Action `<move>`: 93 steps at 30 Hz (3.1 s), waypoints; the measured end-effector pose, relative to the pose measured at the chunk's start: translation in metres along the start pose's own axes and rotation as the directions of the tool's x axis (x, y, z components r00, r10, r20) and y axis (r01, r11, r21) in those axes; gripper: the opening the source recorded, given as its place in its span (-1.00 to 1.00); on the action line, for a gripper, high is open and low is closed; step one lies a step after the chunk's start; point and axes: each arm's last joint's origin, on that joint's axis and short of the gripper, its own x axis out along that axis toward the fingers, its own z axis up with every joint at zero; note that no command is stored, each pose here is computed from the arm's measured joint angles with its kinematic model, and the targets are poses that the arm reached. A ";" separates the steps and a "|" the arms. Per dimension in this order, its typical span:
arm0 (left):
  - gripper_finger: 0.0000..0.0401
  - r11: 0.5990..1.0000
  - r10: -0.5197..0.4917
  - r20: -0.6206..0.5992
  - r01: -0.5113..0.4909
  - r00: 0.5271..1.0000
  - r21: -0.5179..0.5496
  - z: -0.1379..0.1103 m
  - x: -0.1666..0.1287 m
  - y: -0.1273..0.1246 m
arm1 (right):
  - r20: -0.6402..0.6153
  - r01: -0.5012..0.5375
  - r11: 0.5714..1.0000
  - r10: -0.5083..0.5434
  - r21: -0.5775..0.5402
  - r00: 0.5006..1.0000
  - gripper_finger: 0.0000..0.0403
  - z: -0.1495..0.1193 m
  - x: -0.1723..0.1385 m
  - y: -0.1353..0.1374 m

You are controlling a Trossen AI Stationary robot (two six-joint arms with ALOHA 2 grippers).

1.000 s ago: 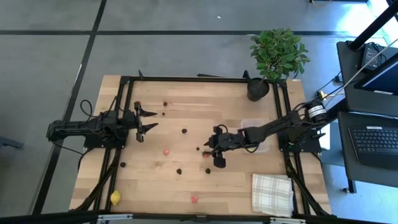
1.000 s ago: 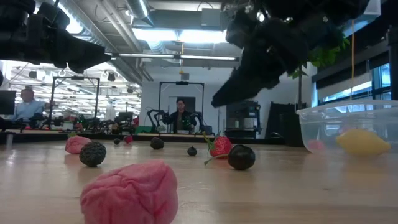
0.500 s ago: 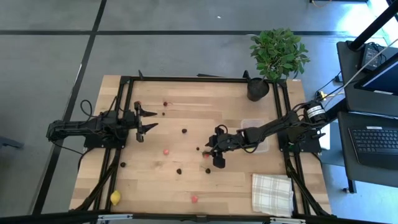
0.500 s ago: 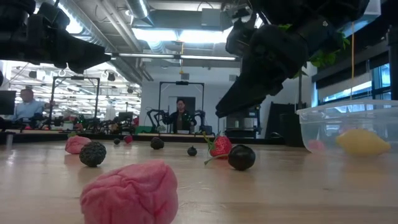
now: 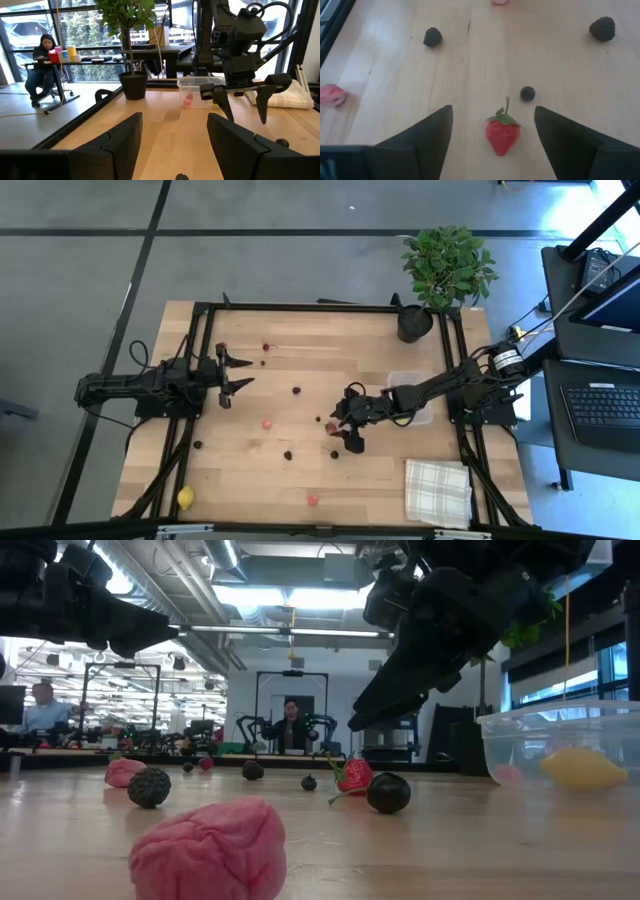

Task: Pick and placing Produce into tupperware
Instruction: Put the bottom strawberry into the transparent bin

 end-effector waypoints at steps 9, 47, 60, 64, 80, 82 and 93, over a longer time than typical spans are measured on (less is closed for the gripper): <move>0.09 1.000 0.000 0.000 0.000 1.000 0.000 0.000 0.000 0.000 | -0.001 0.002 0.999 -0.002 -0.036 1.000 0.39 0.000 0.000 0.000; 0.09 1.000 0.000 0.000 0.000 1.000 0.000 0.000 0.000 0.000 | -0.076 0.084 0.994 -0.090 -0.073 0.993 -0.11 -0.034 0.039 -0.003; 0.09 1.000 0.000 0.000 0.000 1.000 0.000 0.000 0.000 0.000 | -0.075 0.074 0.995 -0.079 -0.059 0.994 -0.41 -0.033 0.039 -0.002; 0.09 1.000 0.000 0.000 0.000 1.000 0.000 0.000 0.000 0.000 | -0.077 0.073 0.996 -0.077 -0.050 0.994 -0.41 -0.030 0.040 -0.001; 0.09 1.000 0.000 -0.002 0.000 1.000 0.000 0.000 0.000 0.000 | -0.086 0.121 0.992 -0.124 -0.048 0.989 -0.40 0.024 -0.048 0.007; 0.09 1.000 0.001 -0.001 -0.001 1.000 0.000 0.000 0.000 0.000 | -0.106 0.158 0.987 -0.157 -0.005 0.982 -0.40 0.027 -0.071 0.005; 0.09 1.000 -0.002 -0.002 0.002 1.000 -0.001 0.000 0.000 0.000 | -0.329 0.412 0.873 -0.321 0.262 0.888 -0.40 0.002 -0.180 -0.007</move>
